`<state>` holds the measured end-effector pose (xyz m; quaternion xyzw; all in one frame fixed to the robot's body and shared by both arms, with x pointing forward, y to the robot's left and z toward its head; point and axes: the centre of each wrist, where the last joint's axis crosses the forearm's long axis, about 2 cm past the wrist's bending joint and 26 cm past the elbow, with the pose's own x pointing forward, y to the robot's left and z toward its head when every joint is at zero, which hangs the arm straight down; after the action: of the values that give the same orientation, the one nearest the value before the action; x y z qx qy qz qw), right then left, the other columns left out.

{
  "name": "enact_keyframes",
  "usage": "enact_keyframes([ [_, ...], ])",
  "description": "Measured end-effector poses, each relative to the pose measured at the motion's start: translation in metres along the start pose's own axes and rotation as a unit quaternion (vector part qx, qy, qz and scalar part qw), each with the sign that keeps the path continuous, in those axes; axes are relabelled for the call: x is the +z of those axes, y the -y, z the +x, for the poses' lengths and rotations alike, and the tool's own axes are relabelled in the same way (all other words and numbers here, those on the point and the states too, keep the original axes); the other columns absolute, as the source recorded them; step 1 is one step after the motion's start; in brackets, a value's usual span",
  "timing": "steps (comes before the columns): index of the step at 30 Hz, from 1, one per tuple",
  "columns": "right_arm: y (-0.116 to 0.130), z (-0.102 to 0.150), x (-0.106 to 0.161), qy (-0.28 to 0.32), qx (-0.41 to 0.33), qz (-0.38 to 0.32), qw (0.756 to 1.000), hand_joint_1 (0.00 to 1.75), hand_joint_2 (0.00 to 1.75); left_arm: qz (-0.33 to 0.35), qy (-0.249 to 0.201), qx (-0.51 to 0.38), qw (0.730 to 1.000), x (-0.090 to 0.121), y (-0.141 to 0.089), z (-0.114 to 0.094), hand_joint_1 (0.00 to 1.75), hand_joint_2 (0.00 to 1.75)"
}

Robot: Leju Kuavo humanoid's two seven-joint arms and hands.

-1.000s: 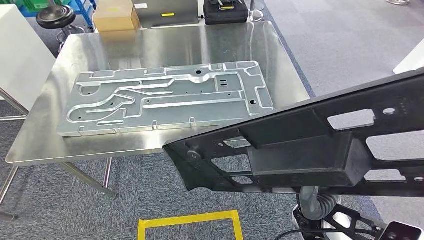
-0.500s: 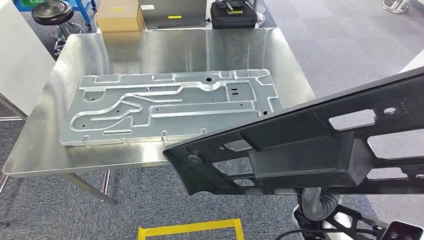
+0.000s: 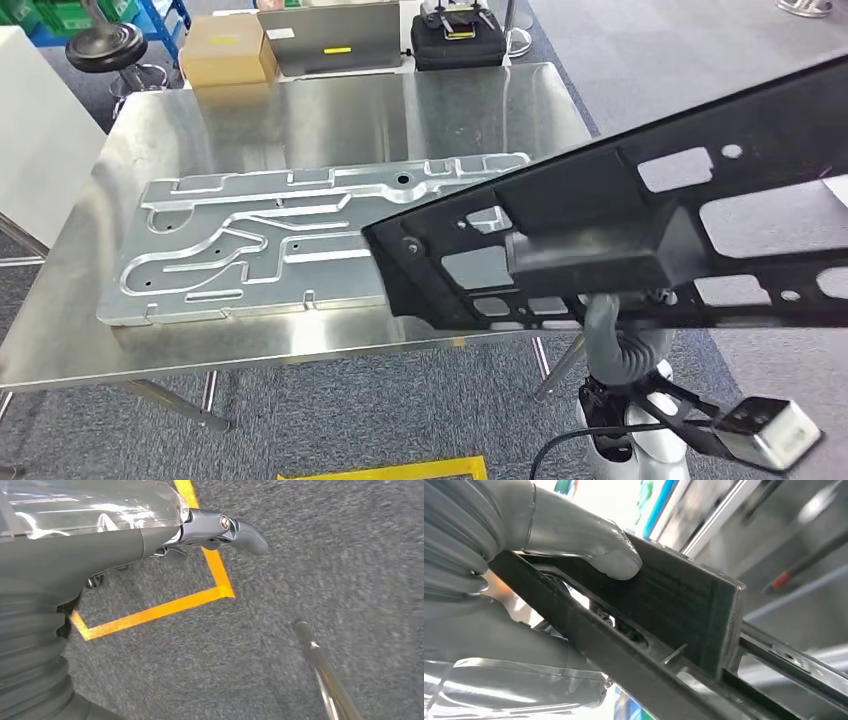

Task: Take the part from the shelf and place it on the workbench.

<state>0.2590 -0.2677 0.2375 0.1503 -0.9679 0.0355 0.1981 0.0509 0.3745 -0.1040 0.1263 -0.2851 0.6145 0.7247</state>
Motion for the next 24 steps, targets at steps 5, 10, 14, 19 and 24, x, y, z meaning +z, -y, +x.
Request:
enact_keyframes([
  [5, 0.059, -0.041, 0.0, -0.081, 0.147, -0.058, 0.984, 1.75, 1.75, 0.001, -0.002, -0.001, 1.0, 0.0, -0.002, 0.0, 0.0, 1.75],
  [10, 0.121, -0.083, -0.03, -0.158, 0.375, -0.082, 0.91, 1.75, 1.75, -0.004, 0.003, 0.001, 1.0, 0.0, 0.002, 0.001, 0.0, 1.75],
  [14, 0.143, -0.106, -0.074, -0.174, 0.561, -0.048, 0.808, 1.75, 1.75, -0.008, 0.007, 0.003, 1.0, -0.001, 0.004, 0.001, 0.0, 1.75],
  [19, 0.128, -0.133, -0.101, -0.173, 0.659, 0.071, 0.729, 1.75, 1.75, -0.013, 0.011, 0.003, 1.0, -0.001, 0.007, 0.001, 0.0, 1.75],
  [24, 0.083, -0.163, -0.126, -0.177, 0.686, 0.229, 0.667, 1.75, 1.75, -0.016, 0.014, 0.002, 1.0, -0.001, 0.009, 0.0, 0.0, 1.75],
])
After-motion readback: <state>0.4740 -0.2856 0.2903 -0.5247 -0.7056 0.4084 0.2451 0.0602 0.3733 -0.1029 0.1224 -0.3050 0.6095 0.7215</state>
